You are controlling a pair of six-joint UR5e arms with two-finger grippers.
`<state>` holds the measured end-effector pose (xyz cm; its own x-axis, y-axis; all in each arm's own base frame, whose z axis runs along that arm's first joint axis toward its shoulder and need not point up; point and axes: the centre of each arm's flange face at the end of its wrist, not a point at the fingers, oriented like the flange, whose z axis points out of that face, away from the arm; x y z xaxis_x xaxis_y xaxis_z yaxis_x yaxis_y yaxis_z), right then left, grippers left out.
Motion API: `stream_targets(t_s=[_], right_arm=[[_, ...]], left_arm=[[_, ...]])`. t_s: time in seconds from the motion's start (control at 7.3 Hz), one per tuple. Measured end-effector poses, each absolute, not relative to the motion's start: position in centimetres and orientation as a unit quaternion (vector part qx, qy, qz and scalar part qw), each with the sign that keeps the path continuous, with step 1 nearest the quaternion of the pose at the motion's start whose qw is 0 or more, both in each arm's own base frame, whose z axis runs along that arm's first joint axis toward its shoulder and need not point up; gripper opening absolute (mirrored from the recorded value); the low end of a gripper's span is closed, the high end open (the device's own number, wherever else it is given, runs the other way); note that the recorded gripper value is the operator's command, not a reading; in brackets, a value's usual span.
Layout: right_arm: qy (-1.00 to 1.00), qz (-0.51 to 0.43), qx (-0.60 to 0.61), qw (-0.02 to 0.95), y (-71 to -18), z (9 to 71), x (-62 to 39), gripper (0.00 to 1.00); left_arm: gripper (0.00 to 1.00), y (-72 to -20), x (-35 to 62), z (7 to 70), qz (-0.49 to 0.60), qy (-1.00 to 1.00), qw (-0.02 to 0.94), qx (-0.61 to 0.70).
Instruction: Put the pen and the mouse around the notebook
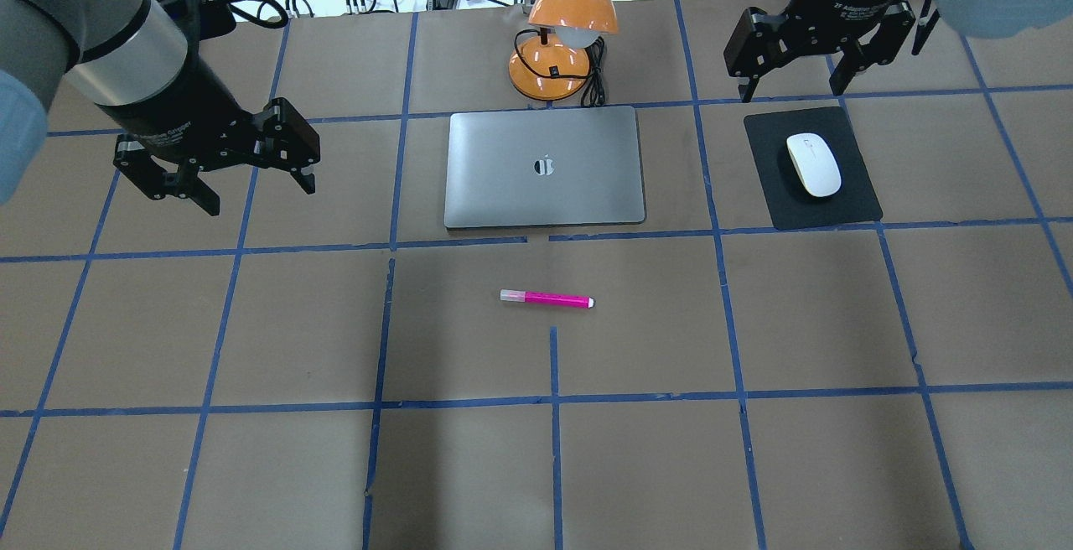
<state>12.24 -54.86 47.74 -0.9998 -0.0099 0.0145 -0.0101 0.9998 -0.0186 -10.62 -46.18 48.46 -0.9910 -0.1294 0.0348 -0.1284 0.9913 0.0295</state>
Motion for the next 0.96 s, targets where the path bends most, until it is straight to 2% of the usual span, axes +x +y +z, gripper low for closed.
stream_targets(t_s=[0.96], right_arm=[[-0.999, 0.001, -0.019, 0.028, -54.5, 47.4, 12.9, 1.00]], left_arm=[[1.00, -44.8, -11.1, 49.2, -0.009, -0.998, 0.023, 0.054]])
